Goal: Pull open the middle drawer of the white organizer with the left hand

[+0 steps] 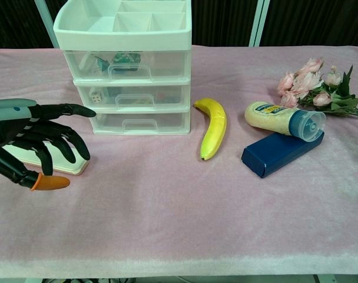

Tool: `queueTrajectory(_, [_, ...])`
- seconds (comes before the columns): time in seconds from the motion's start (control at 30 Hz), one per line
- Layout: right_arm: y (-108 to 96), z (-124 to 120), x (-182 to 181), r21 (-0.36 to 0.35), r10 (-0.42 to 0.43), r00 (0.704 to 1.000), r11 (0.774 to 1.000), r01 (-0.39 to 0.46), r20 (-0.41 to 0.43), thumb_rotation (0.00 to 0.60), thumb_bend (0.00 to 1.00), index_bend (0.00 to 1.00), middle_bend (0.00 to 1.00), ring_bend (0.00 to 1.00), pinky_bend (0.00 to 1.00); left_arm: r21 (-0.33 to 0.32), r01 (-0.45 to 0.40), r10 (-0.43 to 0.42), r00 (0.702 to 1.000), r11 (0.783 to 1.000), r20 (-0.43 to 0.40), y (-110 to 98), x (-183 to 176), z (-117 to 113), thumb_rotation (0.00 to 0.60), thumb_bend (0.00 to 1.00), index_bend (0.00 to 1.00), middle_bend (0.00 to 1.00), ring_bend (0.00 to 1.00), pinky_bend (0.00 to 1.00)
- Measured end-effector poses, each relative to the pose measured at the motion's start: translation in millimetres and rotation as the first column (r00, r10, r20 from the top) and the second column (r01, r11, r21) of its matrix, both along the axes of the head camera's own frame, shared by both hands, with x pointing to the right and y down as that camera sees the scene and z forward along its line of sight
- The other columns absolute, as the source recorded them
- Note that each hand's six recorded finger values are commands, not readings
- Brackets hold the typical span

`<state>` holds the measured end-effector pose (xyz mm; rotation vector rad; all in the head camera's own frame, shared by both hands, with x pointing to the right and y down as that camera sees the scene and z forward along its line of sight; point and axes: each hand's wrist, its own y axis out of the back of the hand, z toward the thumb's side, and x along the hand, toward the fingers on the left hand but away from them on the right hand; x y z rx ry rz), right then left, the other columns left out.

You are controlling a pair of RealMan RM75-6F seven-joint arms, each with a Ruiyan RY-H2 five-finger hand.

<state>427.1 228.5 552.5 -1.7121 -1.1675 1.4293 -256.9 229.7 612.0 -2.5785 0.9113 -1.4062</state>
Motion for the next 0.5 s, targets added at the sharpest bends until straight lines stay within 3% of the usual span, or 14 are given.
queueTrajectory(0.5, [0.3,0.0,-0.2,-0.002,0.004,1.0,1.0,-0.004,0.006,0.6,0.08,0.0,0.0,0.0,0.12,0.005,0.009,-0.009,1.0,1.0,-0.021,-4.5,9.5,1.1,0.6,0.23,0.0,0.32,0.29,0.46])
